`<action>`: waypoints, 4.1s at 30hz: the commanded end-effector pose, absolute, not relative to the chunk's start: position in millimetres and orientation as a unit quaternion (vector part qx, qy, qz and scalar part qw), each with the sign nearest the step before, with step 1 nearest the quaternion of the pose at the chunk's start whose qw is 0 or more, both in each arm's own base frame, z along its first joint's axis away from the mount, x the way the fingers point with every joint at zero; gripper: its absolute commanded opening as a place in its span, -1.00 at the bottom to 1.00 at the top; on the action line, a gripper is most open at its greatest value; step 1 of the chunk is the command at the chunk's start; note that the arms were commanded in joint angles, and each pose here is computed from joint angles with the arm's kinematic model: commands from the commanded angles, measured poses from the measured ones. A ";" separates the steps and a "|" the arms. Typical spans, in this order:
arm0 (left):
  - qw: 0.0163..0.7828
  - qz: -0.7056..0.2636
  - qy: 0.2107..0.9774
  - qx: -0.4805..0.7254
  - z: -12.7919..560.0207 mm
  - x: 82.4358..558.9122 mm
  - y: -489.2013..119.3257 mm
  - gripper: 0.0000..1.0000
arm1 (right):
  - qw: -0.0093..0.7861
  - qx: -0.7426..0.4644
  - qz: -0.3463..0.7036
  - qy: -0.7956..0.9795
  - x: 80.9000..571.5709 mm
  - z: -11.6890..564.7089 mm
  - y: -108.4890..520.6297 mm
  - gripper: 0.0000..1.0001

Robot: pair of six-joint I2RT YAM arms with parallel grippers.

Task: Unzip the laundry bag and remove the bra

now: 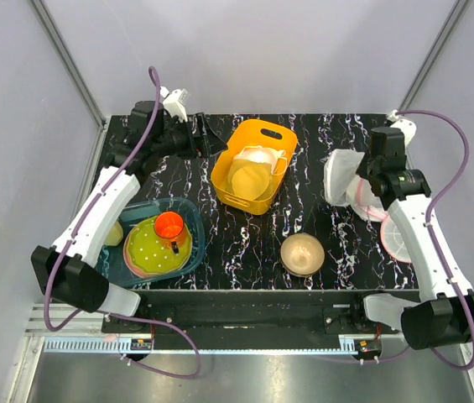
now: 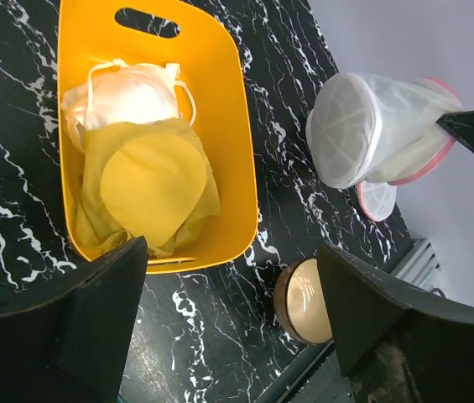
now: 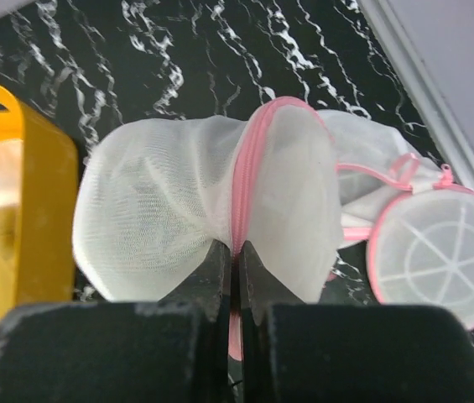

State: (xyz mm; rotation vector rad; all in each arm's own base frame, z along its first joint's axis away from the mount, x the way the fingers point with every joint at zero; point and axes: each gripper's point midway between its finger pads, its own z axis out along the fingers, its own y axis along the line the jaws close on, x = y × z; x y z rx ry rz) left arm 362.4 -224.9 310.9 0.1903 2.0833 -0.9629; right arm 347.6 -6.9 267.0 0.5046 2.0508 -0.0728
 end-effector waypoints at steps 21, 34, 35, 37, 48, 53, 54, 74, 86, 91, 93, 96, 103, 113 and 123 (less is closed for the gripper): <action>0.399 -0.316 0.852 0.122 281.4 360.0 -259.2 0.76 | 0.467 0.154 0.125 0.861 361.3 245.9 85.5 0.90; 0.342 -0.300 0.863 0.219 251.7 321.5 -409.2 0.68 | 0.436 0.325 0.199 0.815 342.1 223.7 -13.7 1.00; 0.342 -0.302 0.861 0.225 258.5 316.0 -419.7 0.67 | 0.431 0.334 0.202 0.813 341.4 219.9 -17.6 1.00; 0.340 -0.290 0.865 0.229 247.9 316.6 -435.0 0.65 | 0.415 0.367 0.207 0.806 337.1 207.6 -28.0 1.00; 0.347 -0.301 0.850 0.257 238.0 305.1 -509.7 0.60 | 0.423 0.420 0.227 0.770 325.8 200.4 -44.3 0.99; 0.368 -0.281 0.852 0.244 252.1 309.8 -478.9 0.59 | 0.395 0.345 0.310 0.793 337.6 194.7 -8.8 0.99; 0.373 -0.293 0.847 0.240 262.9 310.1 -470.6 0.59 | 0.396 0.311 0.309 0.807 340.4 197.3 6.4 0.99; 0.482 -0.230 0.840 0.094 339.3 345.7 -248.2 0.61 | 0.477 0.226 0.088 0.845 351.5 235.8 -7.1 -1.00; 0.458 -0.173 0.870 0.062 294.9 356.2 -192.1 0.61 | 0.510 0.083 -0.238 0.823 340.2 312.5 26.2 -1.00; 0.459 -0.144 0.875 0.057 288.9 355.8 -175.7 0.62 | 0.451 -0.068 -0.275 0.846 363.5 233.5 120.4 -0.82; 0.458 -0.140 0.876 0.058 288.2 353.7 -172.0 0.62 | 0.436 -0.088 -0.241 0.863 363.9 220.7 146.2 0.61; 0.460 -0.142 0.874 0.060 290.9 351.2 -170.4 0.62 | 0.444 -0.089 -0.148 0.879 359.6 216.7 170.6 0.99; 0.448 -0.200 0.869 0.070 296.3 353.3 -195.7 0.64 | 0.510 0.045 0.084 0.855 347.8 274.0 134.3 0.99; 0.409 -0.185 0.873 0.189 279.0 323.4 -335.7 0.61 | 0.458 0.249 0.192 0.831 326.8 233.2 24.4 0.99; 0.376 -0.216 0.875 0.217 258.6 309.6 -385.2 0.57 | 0.386 0.265 0.307 0.828 354.5 172.5 53.8 0.89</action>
